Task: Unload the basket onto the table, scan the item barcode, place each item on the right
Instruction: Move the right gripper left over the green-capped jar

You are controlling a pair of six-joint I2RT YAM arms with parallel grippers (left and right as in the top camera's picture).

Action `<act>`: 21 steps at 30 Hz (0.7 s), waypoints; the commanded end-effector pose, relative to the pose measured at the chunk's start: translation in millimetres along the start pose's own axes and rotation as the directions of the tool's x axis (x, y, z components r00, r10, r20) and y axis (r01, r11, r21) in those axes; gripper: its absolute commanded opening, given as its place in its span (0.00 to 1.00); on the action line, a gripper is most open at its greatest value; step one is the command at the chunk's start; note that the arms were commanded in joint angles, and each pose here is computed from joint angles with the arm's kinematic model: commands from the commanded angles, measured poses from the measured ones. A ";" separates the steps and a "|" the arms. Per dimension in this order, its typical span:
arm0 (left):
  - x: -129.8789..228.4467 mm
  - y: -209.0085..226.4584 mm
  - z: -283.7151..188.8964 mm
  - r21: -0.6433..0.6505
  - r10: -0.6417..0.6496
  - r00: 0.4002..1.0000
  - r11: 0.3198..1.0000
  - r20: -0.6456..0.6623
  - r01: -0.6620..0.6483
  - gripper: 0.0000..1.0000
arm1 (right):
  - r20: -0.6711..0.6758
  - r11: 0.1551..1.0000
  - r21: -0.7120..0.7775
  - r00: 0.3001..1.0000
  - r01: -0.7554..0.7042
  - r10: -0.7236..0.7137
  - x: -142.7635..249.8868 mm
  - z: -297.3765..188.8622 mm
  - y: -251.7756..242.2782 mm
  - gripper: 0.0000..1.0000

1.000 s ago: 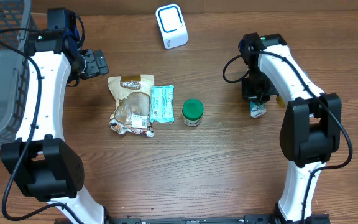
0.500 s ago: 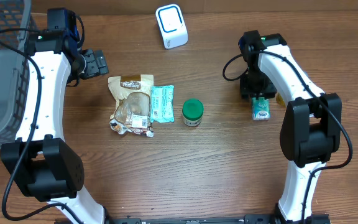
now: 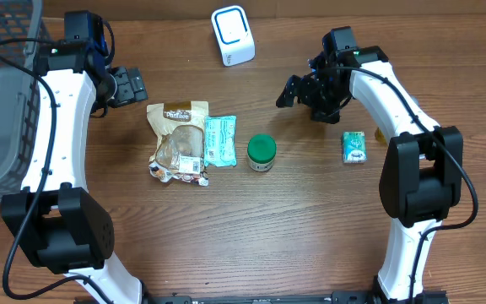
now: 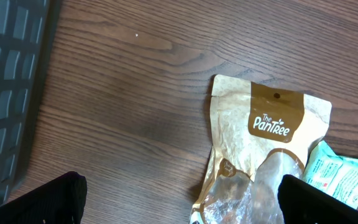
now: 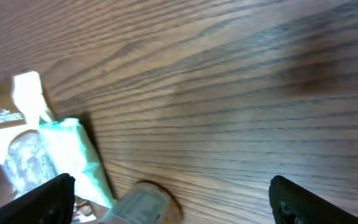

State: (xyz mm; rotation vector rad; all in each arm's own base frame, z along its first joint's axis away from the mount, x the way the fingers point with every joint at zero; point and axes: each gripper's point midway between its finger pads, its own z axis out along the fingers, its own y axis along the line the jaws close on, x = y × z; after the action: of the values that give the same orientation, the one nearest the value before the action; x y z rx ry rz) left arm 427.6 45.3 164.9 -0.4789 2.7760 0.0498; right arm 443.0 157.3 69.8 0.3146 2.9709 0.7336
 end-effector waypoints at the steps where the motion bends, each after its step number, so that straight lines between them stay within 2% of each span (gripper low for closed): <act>1: -4.5 -2.3 -5.7 0.009 0.020 1.000 1.000 0.019 -0.020 1.00 | 0.053 0.998 -0.011 0.997 -0.054 0.055 -9.4 -27.2 23.8 0.93; 3: -4.4 -2.3 -5.7 0.009 0.020 1.000 1.000 0.018 -0.020 0.99 | 0.098 0.997 0.053 0.994 -0.048 0.043 -13.5 -46.6 26.7 0.94; 5: -4.4 -2.3 -5.5 0.009 0.020 1.000 1.000 0.018 -0.020 1.00 | 0.128 0.991 0.128 0.992 -0.041 0.024 -11.1 -63.5 28.1 1.00; 8: -4.4 -2.4 -5.5 0.009 0.020 1.000 1.000 0.018 -0.020 1.00 | 0.124 0.976 0.218 0.992 -0.009 -0.018 2.7 -68.6 33.2 1.00; 12: -4.4 -2.3 -5.7 0.009 0.020 1.000 1.000 0.018 -0.020 1.00 | 0.148 0.979 0.196 0.984 0.065 -0.095 -0.7 -62.2 52.2 1.00; 21: -4.4 -2.3 -5.7 0.009 0.020 1.000 1.000 0.018 -0.020 0.99 | 0.100 0.991 0.100 0.990 0.088 -0.098 11.1 -56.2 72.9 1.00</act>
State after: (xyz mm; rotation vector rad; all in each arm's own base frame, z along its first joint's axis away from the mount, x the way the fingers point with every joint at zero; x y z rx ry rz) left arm 427.6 45.3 164.9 -0.4790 2.7763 0.0499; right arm 437.5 191.1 134.9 0.2324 2.9450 0.4849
